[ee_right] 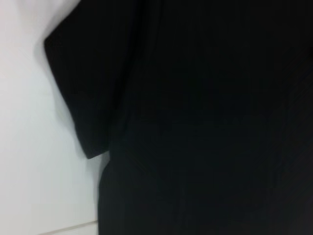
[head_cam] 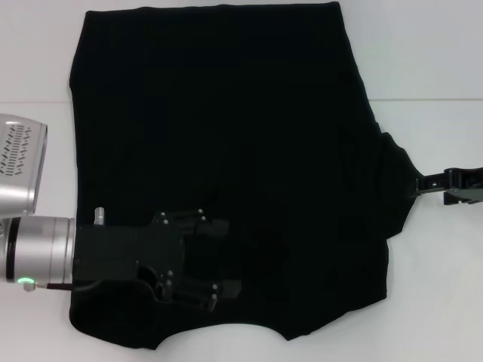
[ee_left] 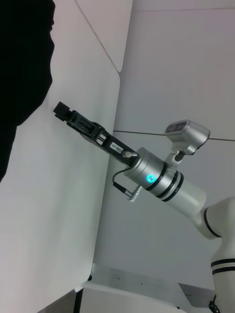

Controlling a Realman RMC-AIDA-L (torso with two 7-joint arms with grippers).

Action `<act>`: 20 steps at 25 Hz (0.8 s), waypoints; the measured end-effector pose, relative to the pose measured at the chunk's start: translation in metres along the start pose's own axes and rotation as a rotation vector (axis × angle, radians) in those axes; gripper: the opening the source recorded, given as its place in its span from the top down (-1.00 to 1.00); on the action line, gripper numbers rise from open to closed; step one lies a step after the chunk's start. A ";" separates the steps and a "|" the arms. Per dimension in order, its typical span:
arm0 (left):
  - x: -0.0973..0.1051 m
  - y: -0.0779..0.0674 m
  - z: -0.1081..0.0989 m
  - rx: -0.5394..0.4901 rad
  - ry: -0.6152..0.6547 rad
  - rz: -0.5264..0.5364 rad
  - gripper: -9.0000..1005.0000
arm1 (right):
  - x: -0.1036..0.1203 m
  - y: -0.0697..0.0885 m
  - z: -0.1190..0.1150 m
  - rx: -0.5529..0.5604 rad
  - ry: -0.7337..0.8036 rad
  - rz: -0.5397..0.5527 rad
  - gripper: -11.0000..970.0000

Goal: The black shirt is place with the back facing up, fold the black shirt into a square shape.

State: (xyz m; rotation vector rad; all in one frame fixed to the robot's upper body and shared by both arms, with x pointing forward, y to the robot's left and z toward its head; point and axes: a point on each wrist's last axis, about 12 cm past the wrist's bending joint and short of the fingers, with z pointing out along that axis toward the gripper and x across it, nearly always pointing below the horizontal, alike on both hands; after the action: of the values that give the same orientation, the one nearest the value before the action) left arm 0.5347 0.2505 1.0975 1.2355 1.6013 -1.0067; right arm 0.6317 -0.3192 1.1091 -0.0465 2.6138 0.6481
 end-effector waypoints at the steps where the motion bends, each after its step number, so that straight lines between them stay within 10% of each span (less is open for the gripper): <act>1: 0.000 0.000 0.000 -0.001 0.001 0.001 -0.89 | 0.000 0.002 0.003 0.000 -0.003 0.000 -0.85; 20: -0.001 0.005 -0.002 -0.025 0.013 0.003 -0.86 | 0.008 0.010 0.025 0.012 -0.022 0.021 -0.41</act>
State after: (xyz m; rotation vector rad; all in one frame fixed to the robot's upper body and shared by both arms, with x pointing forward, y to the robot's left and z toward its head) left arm 0.5390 0.2535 1.0984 1.2293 1.6170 -0.9763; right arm 0.6333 -0.2988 1.0899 -0.0084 2.6007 0.6359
